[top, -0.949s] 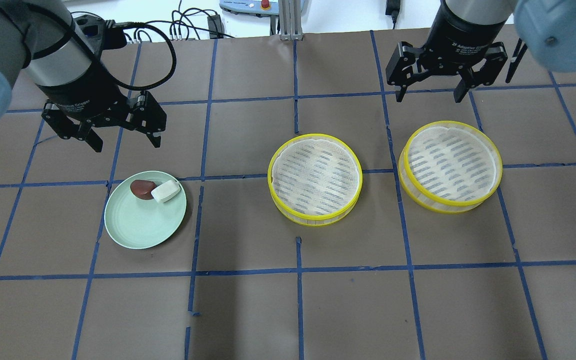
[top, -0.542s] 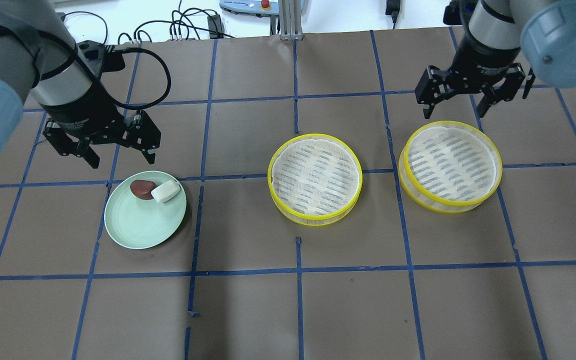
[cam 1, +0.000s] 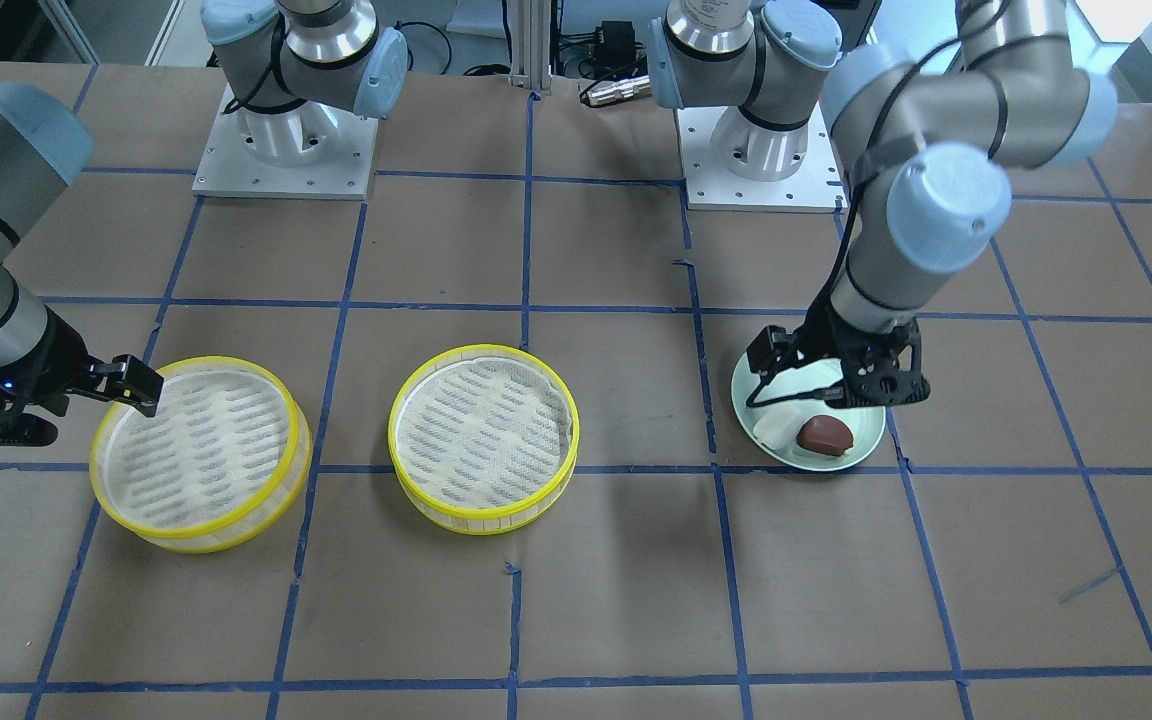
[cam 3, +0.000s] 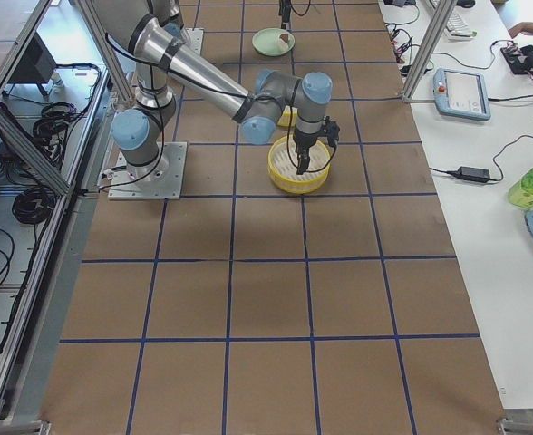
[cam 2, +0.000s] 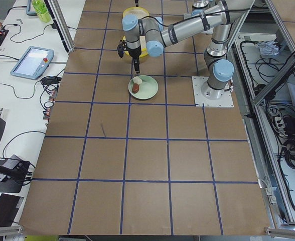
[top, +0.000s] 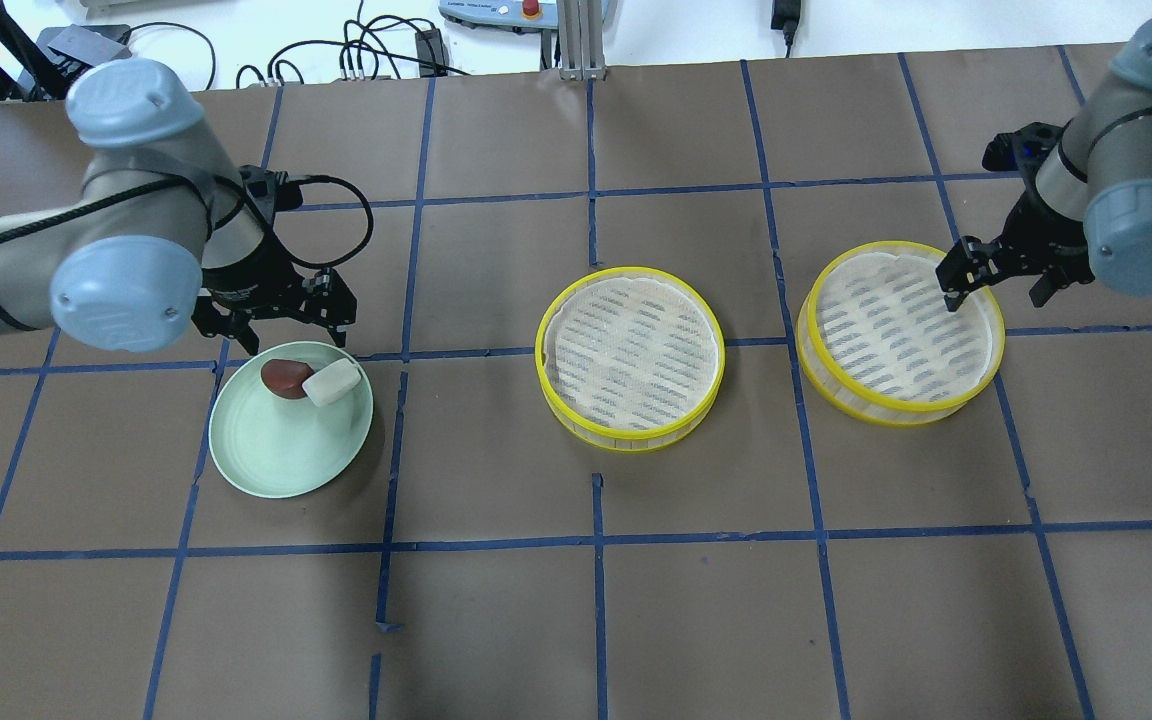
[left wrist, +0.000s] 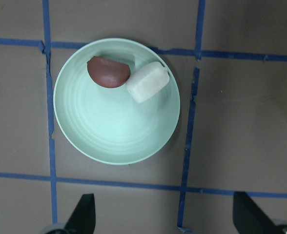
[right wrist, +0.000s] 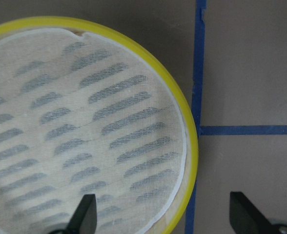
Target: Stack buns with steamer
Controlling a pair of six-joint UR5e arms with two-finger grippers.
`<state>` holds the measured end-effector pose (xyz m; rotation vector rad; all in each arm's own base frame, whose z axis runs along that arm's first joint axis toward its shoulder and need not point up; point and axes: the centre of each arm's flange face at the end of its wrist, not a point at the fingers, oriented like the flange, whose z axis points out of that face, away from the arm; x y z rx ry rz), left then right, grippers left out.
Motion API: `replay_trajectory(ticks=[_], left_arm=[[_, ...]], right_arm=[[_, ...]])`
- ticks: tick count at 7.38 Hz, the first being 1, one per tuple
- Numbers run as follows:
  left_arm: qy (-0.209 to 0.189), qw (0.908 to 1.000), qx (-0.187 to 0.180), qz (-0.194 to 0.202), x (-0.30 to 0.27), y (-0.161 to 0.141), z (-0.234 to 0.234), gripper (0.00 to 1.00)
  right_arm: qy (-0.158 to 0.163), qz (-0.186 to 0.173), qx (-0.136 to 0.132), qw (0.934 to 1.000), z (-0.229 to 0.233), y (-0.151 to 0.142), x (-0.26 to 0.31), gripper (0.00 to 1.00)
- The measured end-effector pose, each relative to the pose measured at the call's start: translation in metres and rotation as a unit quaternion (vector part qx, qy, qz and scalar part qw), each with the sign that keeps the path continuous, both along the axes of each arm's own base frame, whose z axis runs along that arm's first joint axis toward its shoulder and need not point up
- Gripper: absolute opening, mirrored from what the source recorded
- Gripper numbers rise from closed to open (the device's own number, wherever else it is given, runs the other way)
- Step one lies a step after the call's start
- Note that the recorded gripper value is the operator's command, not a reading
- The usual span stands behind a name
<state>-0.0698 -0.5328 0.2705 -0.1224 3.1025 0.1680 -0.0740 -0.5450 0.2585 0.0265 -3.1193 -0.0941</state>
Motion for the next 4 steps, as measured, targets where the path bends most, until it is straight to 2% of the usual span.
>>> replay_trajectory(ticks=[1,2,4], left_arm=[[0.001,1.0000,0.008,0.000,0.001,-0.009,-0.029,0.83],[0.002,0.9998,0.018,0.000,0.001,-0.010,-0.047,0.52],[0.004,0.9993,0.037,-0.001,0.000,0.004,-0.066,0.18]], right_arm=[[-0.001,0.004,0.002,1.0000,-0.016,0.000,-0.014,0.73],[-0.003,0.004,0.000,1.0000,-0.028,-0.002,-0.022,0.59],[-0.007,0.003,-0.003,1.0000,-0.045,-0.007,-0.028,0.20]])
